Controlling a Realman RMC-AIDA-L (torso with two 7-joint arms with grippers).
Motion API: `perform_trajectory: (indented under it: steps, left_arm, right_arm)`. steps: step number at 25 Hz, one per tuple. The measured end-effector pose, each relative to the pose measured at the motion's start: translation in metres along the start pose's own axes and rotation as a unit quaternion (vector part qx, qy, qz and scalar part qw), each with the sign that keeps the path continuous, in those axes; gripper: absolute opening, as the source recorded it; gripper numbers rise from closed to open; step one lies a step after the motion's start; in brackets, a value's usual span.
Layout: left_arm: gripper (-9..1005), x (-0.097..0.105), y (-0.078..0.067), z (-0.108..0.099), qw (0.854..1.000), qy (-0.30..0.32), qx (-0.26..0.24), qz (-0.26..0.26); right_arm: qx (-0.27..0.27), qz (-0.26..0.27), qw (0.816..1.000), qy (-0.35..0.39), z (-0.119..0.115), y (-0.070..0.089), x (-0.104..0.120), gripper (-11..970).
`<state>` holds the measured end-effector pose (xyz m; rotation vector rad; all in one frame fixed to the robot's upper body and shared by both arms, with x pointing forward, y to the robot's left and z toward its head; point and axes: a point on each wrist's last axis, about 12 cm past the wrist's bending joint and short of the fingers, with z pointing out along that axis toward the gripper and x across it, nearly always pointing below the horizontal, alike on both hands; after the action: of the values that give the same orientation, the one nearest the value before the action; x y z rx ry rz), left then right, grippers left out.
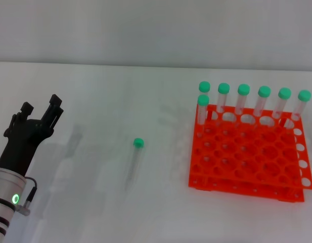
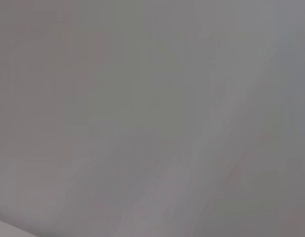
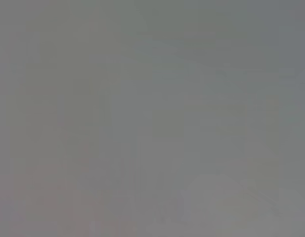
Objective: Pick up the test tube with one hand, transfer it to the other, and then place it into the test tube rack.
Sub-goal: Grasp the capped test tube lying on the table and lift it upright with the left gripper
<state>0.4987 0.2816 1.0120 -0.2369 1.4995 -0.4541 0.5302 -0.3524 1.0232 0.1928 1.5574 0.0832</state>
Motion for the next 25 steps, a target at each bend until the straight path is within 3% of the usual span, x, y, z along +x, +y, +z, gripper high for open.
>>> perform_trajectory:
  steps: [13,19,25]
  left_arm:
    - [846,-0.002,0.001,0.004,1.0,-0.001,0.002,0.006]
    - [834,-0.012,0.004,0.029,0.999,0.024,0.031,-0.014]
    - [821,-0.047,0.026,0.062,0.99,0.101,0.083,-0.06]
  right_arm:
    - [-0.003,0.011,1.0,-0.003,-0.003,0.002,0.001,872]
    - [-0.002,0.011,1.0,-0.004,-0.004,0.001,0.001,872]
    - [-0.002,0.009,1.0,-0.006,-0.003,0.0,0.0,872]
